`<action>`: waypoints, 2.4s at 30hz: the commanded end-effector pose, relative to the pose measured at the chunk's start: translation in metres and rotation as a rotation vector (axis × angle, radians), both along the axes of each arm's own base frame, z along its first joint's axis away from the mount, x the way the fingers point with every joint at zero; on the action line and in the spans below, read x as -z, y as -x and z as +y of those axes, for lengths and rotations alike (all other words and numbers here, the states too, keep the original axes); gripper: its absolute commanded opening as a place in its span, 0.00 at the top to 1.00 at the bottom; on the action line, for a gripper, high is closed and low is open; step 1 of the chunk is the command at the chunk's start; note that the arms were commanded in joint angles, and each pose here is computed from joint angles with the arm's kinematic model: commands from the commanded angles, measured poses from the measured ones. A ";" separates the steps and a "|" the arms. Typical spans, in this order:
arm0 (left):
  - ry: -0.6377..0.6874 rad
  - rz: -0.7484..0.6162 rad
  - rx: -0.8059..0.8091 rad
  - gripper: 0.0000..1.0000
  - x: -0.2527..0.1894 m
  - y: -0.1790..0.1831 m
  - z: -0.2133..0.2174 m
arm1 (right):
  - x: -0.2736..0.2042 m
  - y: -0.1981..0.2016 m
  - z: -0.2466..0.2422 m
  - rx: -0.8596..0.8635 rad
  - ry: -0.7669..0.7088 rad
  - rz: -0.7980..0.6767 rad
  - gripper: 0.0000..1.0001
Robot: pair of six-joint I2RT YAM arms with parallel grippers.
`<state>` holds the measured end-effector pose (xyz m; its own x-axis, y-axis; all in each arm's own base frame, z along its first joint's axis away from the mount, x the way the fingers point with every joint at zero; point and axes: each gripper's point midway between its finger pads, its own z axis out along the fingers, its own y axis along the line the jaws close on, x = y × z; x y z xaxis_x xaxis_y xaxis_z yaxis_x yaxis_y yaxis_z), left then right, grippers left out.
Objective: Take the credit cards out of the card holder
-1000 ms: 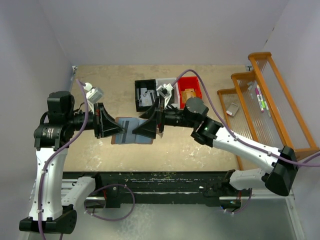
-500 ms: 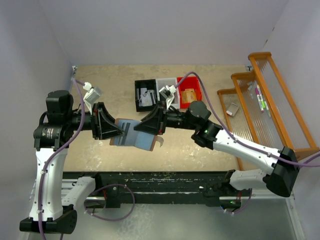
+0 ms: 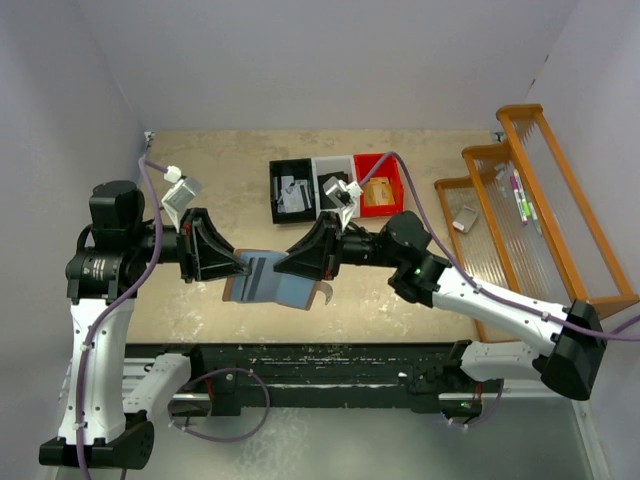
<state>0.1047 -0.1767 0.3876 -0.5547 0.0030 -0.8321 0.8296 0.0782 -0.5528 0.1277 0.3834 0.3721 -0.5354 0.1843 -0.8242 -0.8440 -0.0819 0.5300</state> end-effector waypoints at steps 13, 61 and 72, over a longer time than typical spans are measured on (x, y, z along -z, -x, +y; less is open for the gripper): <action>0.091 -0.054 0.177 0.82 -0.025 0.036 0.001 | -0.032 0.028 -0.013 -0.153 -0.157 -0.081 1.00; -0.155 -0.277 -0.264 1.00 -0.016 -0.026 0.013 | -0.033 -0.026 -0.028 0.221 -0.024 -0.096 0.10; -0.002 -0.103 -0.096 0.99 -0.028 -0.011 -0.001 | -0.028 0.006 -0.027 0.039 -0.018 -0.100 0.74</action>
